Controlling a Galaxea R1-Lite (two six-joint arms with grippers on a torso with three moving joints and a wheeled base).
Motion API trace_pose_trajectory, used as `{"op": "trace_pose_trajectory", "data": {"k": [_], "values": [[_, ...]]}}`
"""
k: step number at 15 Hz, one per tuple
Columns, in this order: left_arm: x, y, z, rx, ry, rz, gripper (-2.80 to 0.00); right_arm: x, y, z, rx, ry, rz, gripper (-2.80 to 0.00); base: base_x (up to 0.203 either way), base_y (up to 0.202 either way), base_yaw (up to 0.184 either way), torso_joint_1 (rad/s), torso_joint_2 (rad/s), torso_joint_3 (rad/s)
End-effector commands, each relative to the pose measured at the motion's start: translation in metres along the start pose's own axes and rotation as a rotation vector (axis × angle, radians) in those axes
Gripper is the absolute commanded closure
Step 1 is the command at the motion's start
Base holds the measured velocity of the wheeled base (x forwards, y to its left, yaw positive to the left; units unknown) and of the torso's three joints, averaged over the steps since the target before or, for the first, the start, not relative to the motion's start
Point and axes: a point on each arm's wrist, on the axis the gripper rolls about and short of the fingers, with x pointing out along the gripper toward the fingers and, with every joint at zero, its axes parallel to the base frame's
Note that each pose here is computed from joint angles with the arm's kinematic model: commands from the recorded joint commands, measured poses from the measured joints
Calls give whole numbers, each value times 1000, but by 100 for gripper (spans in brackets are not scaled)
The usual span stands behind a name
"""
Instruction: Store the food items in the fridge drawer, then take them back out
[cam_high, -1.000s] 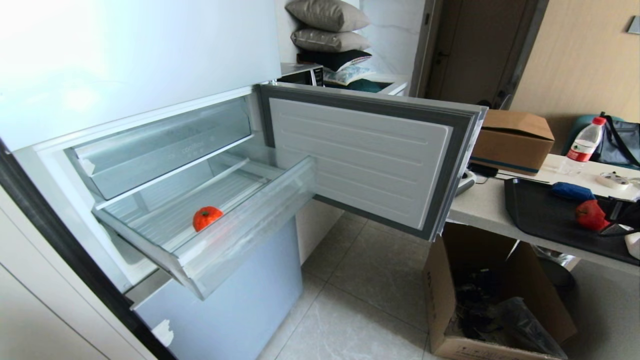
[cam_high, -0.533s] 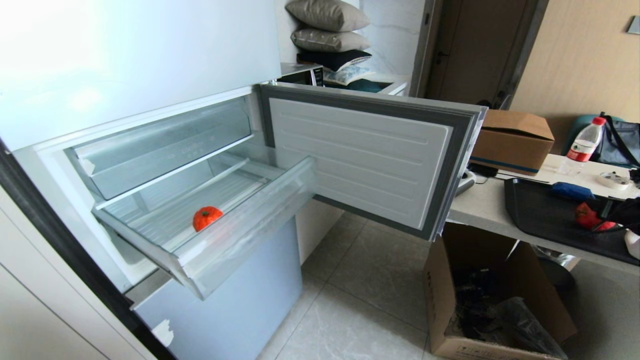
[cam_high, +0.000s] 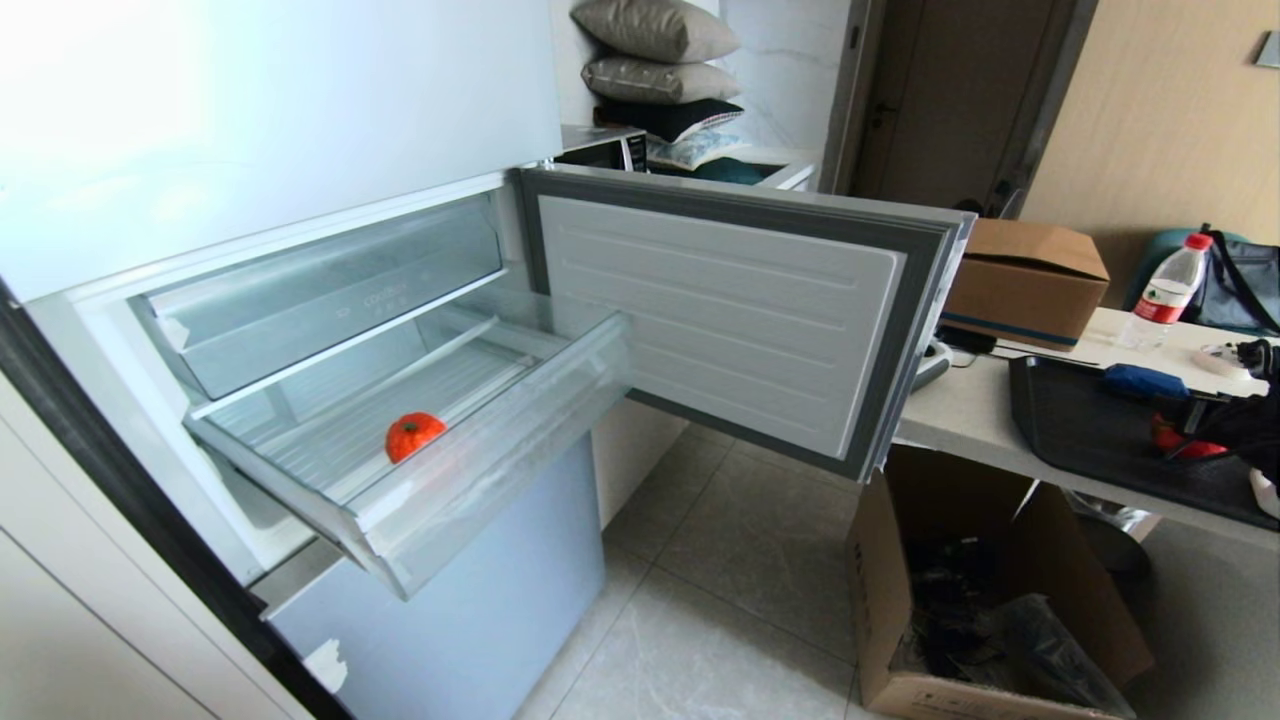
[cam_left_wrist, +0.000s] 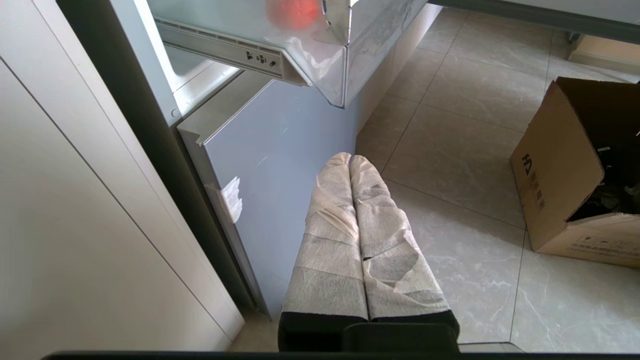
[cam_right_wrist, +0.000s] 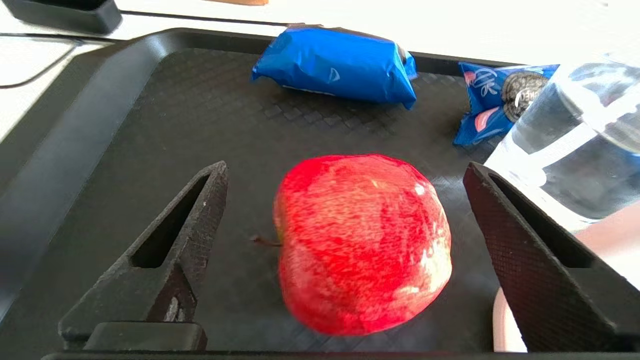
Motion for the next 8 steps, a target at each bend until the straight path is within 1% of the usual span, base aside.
{"op": "trace_pose_trajectory", "data": {"k": [1, 8], "values": [[0, 0, 0, 0, 1, 0, 0, 6, 4, -7, -1, 4, 13, -280, 0, 0, 0, 0, 0, 0], [0, 0, 0, 0, 1, 0, 0, 14, 9, -20, 7, 24, 26, -280, 0, 0, 0, 0, 0, 0]]}}
